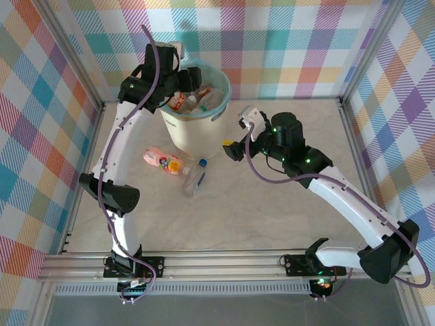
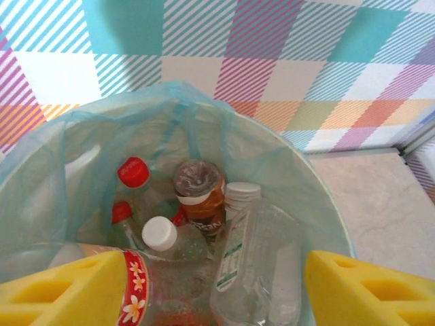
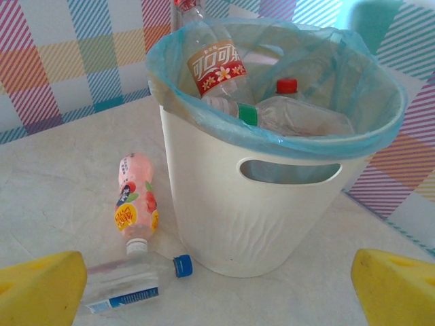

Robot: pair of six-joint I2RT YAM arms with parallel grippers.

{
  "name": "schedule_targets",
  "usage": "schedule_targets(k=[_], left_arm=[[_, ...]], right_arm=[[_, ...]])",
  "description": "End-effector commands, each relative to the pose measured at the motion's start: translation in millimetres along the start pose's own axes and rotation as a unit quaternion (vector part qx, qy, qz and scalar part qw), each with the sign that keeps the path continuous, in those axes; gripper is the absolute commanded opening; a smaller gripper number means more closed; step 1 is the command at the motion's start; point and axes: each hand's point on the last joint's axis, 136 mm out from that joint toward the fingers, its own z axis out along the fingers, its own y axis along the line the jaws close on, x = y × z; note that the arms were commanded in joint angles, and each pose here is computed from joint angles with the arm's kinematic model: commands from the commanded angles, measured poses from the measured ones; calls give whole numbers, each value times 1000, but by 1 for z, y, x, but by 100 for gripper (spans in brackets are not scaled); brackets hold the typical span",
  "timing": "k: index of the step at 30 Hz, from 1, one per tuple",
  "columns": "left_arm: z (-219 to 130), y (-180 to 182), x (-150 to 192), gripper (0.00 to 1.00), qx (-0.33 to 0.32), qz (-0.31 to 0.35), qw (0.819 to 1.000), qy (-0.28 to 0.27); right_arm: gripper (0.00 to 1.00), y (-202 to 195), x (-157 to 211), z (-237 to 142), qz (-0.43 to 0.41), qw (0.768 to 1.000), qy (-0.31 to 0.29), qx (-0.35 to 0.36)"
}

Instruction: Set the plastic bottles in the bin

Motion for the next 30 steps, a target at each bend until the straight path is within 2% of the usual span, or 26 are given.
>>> schedule_targets(k=[1, 7, 10, 13, 16, 20, 25, 30], left_arm=[[27, -7, 32, 65, 27, -1, 998, 56], [49, -17, 72, 58, 63, -7, 990, 130], [42, -19, 63, 58, 66, -6, 991, 115], [16, -25, 35, 60, 82, 2, 994, 68], [-26, -33, 6, 62, 103, 12, 994, 17], [-84, -25, -13, 67, 95, 21, 994, -50], [-141, 8, 1, 71, 32, 24, 993, -109], [-178, 47, 44, 72, -36, 20, 992, -116]], right_arm=[[100, 4, -12, 3, 29, 999, -9, -15], [99, 8, -4, 15, 51, 998, 19, -22], [96, 6, 3, 24, 80, 996, 41, -6], [95, 12, 16, 38, 98, 992, 80, 8], [93, 20, 35, 55, 124, 984, 125, 36], [92, 37, 68, 80, 210, 959, 178, 67], [96, 60, 122, 112, 314, 912, 244, 106], [96, 78, 166, 135, 372, 876, 281, 120]])
